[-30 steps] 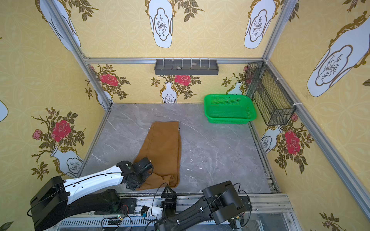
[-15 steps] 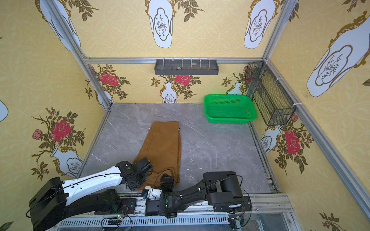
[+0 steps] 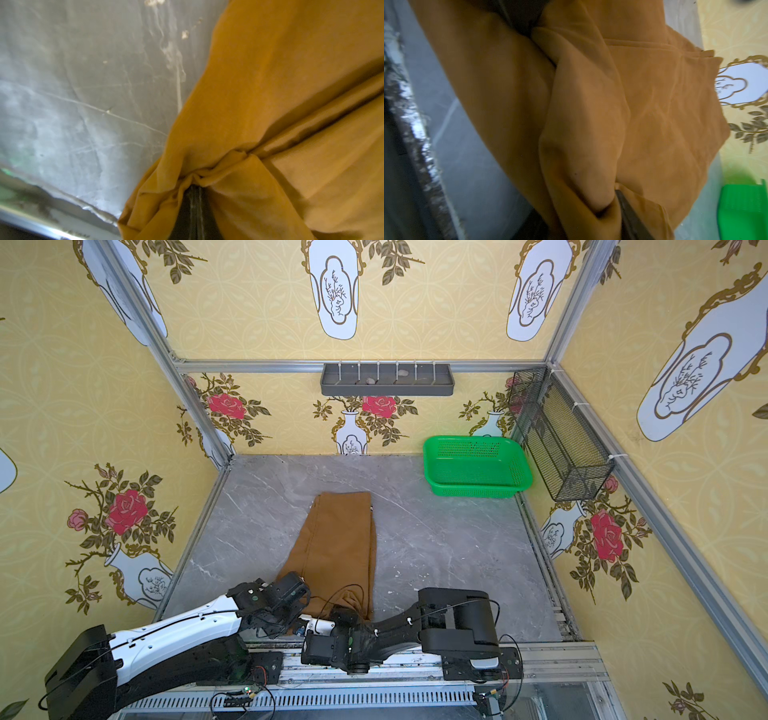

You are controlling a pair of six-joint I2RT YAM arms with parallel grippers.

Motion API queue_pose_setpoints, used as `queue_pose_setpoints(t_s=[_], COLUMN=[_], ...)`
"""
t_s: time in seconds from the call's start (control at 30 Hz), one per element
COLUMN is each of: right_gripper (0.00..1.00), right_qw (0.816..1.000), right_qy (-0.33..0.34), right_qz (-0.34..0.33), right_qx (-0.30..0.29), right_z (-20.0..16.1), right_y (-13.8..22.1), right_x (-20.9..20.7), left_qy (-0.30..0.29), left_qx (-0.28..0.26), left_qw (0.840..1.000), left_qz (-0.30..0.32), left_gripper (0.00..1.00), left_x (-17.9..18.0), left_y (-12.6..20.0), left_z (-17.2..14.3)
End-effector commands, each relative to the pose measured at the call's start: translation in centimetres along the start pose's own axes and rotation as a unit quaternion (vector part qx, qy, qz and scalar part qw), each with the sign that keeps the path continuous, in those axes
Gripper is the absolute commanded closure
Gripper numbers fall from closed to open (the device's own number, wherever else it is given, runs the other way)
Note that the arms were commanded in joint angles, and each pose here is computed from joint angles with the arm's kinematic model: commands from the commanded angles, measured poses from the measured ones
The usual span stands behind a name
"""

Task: Roll up the long pants
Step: Roll the long pant at the center of the board.

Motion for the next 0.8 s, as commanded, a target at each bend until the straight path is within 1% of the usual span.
queue_pose_setpoints(t_s=[0.0,0.03,0.1,0.23,0.4,0.57,0.67,0.77], right_gripper=[0.72,0.79,1.00,1.00,1.00,0.99,0.99,1.00], right_qw=[0.993,0.992,0.989,0.983,0.969,0.937,0.909,0.876], right_qy=[0.010,0.008,0.001,-0.012,-0.047,-0.091,-0.121,-0.154], right_qz=[0.081,0.091,0.107,0.137,0.206,0.306,0.372,0.432], right_qx=[0.082,0.090,0.104,0.119,0.126,0.139,0.144,0.146], right_z=[-2.6,-2.8,-3.0,-3.3,-2.1,-0.3,0.8,1.7], right_y=[-0.2,-0.2,0.0,0.4,1.1,1.9,2.5,3.0], right_x=[1.0,1.1,1.2,1.1,0.0,-1.1,-1.7,-2.8], left_qy=[0.013,0.016,0.016,0.021,0.023,0.029,0.028,0.025], left_qx=[0.059,0.052,0.038,0.006,-0.013,-0.015,-0.022,-0.028], left_qw=[0.997,0.997,0.997,0.996,0.994,0.991,0.991,0.990], left_qz=[-0.048,-0.055,-0.070,-0.090,-0.108,-0.127,-0.133,-0.135], left_gripper=[1.00,1.00,0.98,0.94,0.92,0.92,0.92,0.91], left_x=[-0.6,-0.6,-0.6,-0.1,0.3,0.4,0.5,0.5], left_y=[0.2,0.9,2.2,5.2,8.0,9.8,10.8,11.6], left_z=[-0.9,-0.7,-0.3,0.6,1.3,1.5,1.7,1.9])
Point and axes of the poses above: each gripper's point midway between its finger pads, its own y axis back along the fingers, its own x axis along the line the jaws close on, z = x × y, the point moved 9 cm from there along y, back along the fingers, and after that the axes turned 6 degrees about -y, right-handed, at the moved point
